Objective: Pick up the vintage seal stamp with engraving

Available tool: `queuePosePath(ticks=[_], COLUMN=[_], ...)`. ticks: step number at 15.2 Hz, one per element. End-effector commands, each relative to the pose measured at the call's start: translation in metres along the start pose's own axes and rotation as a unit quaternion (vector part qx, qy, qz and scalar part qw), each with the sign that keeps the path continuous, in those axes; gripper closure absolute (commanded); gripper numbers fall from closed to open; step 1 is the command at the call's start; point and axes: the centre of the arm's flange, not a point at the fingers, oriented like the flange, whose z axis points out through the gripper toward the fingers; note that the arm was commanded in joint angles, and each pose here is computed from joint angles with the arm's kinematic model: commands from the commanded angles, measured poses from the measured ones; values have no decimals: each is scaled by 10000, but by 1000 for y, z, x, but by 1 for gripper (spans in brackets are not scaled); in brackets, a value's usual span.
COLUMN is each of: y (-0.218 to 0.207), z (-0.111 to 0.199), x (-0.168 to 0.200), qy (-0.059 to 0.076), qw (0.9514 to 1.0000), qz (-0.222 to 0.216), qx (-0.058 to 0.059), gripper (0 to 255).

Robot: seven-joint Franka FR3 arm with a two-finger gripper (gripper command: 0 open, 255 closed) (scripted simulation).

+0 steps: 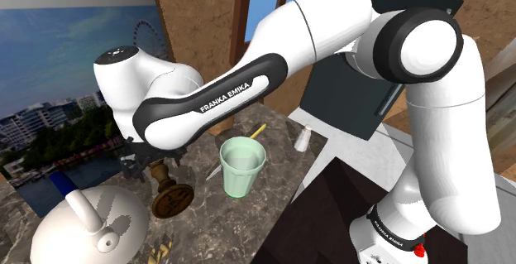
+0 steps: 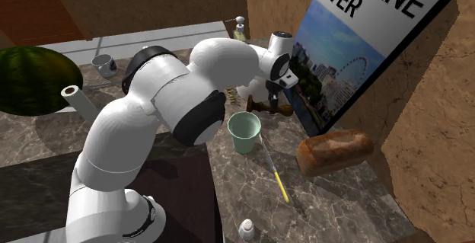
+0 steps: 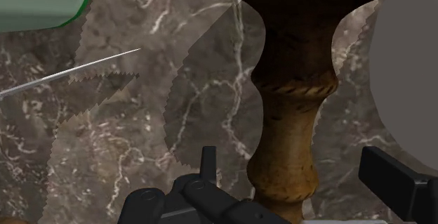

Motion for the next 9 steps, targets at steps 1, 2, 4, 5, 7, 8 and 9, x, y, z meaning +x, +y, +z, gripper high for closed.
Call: queuePosePath(ticks=[1,2,4,5,7,8,9], y=[-1,-1,-1,-1,-1,-1,-1], z=[14,14,14,14,14,14,14], x=[0,0,0,0,0,0,0], qy=[1,1,1,1,1,1,1], qw=[10000,10000,10000,10000,10000,10000,10000], qz=[0,0,0,0,0,0,0], qx=[1,1,1,1,1,1,1], gripper=[0,0,255,255,255,255,255])
